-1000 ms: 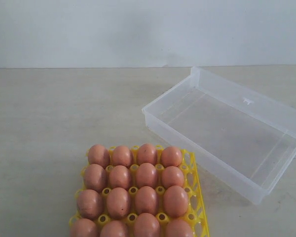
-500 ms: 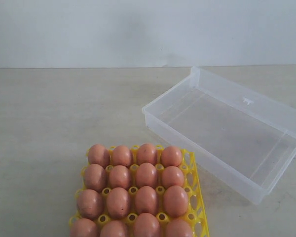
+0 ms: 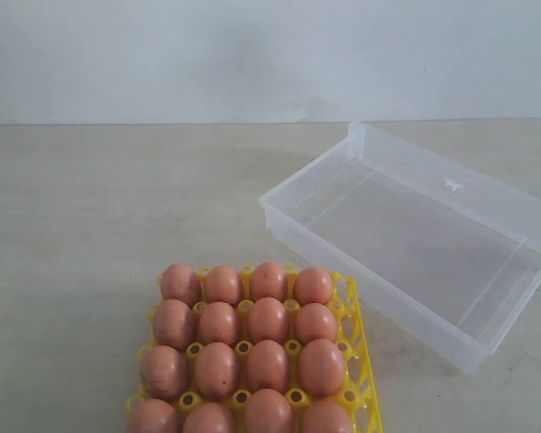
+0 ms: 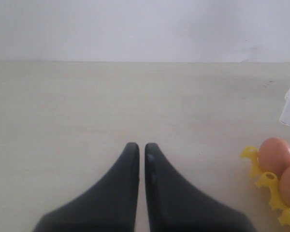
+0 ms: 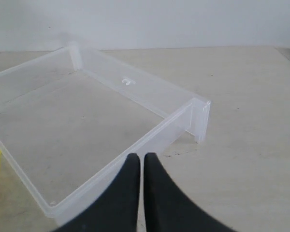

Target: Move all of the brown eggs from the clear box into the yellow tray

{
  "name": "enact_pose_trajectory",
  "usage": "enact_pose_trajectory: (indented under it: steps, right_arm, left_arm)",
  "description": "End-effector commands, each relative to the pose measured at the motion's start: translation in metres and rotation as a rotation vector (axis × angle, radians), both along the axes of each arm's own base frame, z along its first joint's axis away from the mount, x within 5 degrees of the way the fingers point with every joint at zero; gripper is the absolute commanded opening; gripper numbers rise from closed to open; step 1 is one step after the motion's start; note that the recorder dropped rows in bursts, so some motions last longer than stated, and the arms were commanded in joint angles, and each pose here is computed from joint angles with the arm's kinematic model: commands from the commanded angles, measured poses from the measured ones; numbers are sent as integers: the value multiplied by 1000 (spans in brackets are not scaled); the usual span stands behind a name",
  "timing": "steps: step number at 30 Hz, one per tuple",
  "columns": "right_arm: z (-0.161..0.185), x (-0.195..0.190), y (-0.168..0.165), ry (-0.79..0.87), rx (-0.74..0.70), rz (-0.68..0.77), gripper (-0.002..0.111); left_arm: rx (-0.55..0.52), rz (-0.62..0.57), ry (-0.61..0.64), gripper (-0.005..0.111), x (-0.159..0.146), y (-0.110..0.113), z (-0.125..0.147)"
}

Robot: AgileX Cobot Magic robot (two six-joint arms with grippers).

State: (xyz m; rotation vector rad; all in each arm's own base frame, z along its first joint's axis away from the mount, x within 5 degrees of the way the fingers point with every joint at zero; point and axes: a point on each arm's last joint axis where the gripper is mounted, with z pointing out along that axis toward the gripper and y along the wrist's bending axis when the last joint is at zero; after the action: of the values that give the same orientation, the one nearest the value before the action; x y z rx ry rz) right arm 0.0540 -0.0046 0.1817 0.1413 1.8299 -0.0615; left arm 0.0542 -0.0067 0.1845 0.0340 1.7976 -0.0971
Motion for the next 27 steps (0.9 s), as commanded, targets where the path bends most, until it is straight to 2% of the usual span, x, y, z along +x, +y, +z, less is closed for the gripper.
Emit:
enact_pose_trajectory:
  steps: [1,14,19,21,27]
  right_arm:
    - [1,0,-1,-11,-4,-10,0]
    - [1,0,-1,-13,-4,-10,0]
    - [2,1,-1,-16,0,-11,0]
    - [2,1,-1,-18,-1,-11,0]
    - [2,1,-1,-21,-1,-11,0]
  left_arm:
    - [-12,-3,-11,4,0,0,1]
    - [-12,5,-14,4,0,0,2]
    - [9,193,8,4,0,11,0]
    - [11,226,23,4,-1,12,-2]
    - [14,153,43,4,-1,8,-3]
